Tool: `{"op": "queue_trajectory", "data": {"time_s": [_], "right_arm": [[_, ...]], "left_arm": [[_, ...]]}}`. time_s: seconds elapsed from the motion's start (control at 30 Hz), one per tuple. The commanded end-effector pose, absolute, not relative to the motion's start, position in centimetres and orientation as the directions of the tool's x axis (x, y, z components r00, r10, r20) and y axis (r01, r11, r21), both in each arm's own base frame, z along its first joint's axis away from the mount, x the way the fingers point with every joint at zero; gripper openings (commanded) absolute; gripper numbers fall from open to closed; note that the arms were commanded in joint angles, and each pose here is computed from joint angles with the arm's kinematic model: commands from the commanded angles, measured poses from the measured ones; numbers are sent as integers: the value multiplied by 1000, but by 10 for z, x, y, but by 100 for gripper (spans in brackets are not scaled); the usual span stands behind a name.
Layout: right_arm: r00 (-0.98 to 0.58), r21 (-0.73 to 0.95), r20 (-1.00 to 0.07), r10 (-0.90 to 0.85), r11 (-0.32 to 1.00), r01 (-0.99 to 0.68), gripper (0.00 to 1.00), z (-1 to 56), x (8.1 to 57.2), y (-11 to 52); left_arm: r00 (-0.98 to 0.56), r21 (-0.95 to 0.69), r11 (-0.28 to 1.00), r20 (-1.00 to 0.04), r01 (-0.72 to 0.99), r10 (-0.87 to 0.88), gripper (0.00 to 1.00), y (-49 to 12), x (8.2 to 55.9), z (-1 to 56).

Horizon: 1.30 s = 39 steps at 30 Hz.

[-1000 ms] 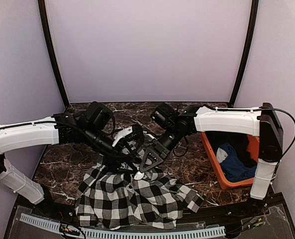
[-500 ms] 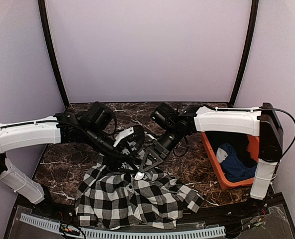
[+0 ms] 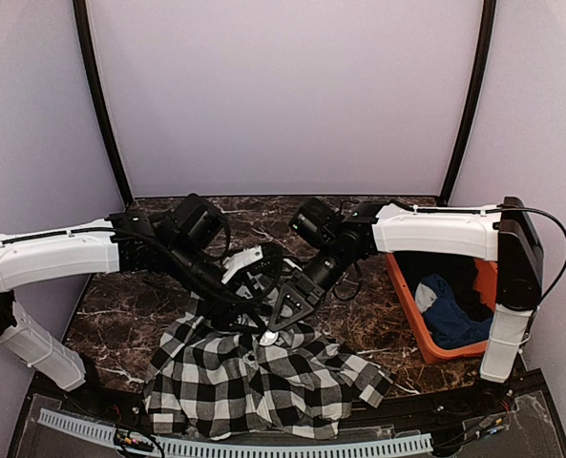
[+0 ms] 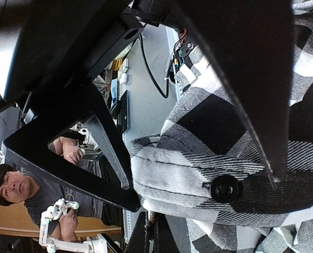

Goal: Pin the brooch onto the clothing
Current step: Pin the brooch to the flattened clothing.

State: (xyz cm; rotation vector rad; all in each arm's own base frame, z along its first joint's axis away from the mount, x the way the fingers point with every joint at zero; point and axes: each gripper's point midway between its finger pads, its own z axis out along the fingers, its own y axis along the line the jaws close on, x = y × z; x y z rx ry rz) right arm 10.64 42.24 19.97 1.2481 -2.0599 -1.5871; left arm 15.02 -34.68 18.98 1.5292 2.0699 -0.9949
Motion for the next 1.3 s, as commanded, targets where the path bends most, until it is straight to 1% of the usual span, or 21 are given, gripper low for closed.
{"op": "queue_trajectory", "data": {"time_s": [0.0, 0.37, 0.47, 0.6, 0.7, 1.13, 1.27], "right_arm": [[-580, 884, -337, -742, -38, -465, 0, 220, 101, 426], [-584, 884, -328, -742, -23, -466, 0, 218, 103, 428], [-587, 883, -324, -742, -15, -469, 0, 218, 104, 428], [-589, 882, -320, -742, -6, -471, 0, 216, 105, 429], [-591, 880, -319, -741, 1, -475, 0, 216, 106, 429], [-600, 882, -311, -737, 11, -470, 0, 220, 108, 431], [-602, 883, -307, -737, 15, -469, 0, 220, 108, 431]], "left_arm": [[-325, -275, 190, -625, 942, 710, 76, -340, 153, 178], [-329, -285, 186, -621, 940, 712, 73, -341, 153, 178], [-334, -292, 187, -616, 938, 713, 68, -343, 153, 177], [-341, -297, 194, -606, 935, 719, 67, -343, 154, 174], [-347, -293, 207, -595, 934, 725, 63, -342, 155, 171], [-356, -275, 237, -560, 932, 748, 61, -342, 159, 165], [-349, -247, 252, -540, 936, 766, 58, -340, 162, 162]]}}
